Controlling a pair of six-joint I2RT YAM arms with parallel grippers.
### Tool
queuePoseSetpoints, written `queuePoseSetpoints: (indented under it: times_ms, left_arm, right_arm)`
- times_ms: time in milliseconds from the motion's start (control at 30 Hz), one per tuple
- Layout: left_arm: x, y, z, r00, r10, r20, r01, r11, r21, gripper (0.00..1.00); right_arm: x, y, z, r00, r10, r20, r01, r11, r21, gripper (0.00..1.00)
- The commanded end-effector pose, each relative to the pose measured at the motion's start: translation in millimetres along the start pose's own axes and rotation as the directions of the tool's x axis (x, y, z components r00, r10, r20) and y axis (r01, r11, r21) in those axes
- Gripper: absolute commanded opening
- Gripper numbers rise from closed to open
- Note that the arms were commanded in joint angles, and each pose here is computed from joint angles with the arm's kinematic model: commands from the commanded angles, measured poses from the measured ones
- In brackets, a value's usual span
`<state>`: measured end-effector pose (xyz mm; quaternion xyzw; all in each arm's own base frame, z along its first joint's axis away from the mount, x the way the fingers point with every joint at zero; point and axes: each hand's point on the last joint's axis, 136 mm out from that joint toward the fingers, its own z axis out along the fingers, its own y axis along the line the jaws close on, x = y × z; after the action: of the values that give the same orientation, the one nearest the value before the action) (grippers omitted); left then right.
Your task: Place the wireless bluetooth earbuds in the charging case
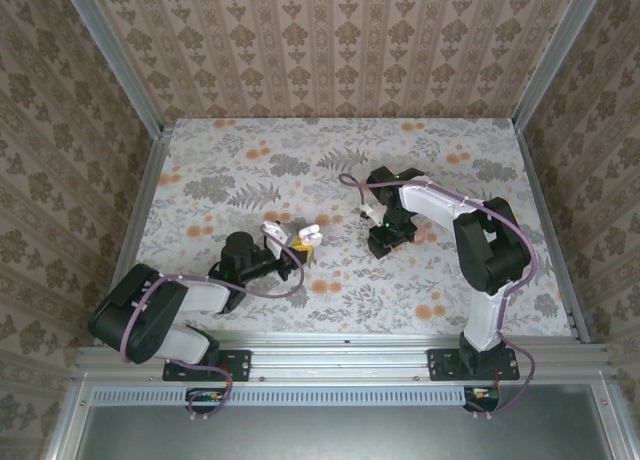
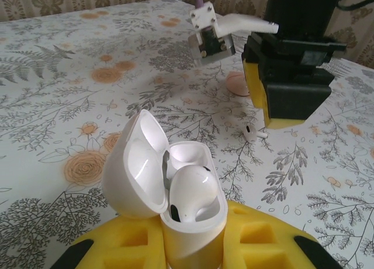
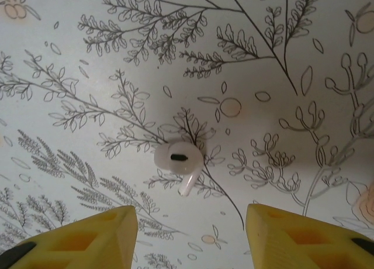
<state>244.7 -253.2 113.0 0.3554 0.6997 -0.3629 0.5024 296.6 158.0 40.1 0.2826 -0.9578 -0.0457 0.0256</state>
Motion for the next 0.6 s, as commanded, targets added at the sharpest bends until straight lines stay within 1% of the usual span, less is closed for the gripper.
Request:
queuePoseSetpoints:
  times_ms: [0,267,567]
  left_arm:
    - [2,3,-6,1.000,-0.001,-0.012,0.000,1.000,-0.020,0.01]
    - [5,5,-11,0.999,0.005,-0.033,-0.006,1.000,-0.030,0.01]
    - [4,7,-11,0.999,0.009,-0.035,-0.011,0.999,-0.038,0.01]
  right_arm:
    - [-13,2,2,0.999,-0.031,0.023,0.031,1.000,-0.004,0.53]
    - [-20,7,13,0.999,-0.021,0.038,0.022,0.999,-0.043,0.52]
    - [-16,9,17,0.999,-0.046,0.016,0.047,0.999,-0.023,0.49]
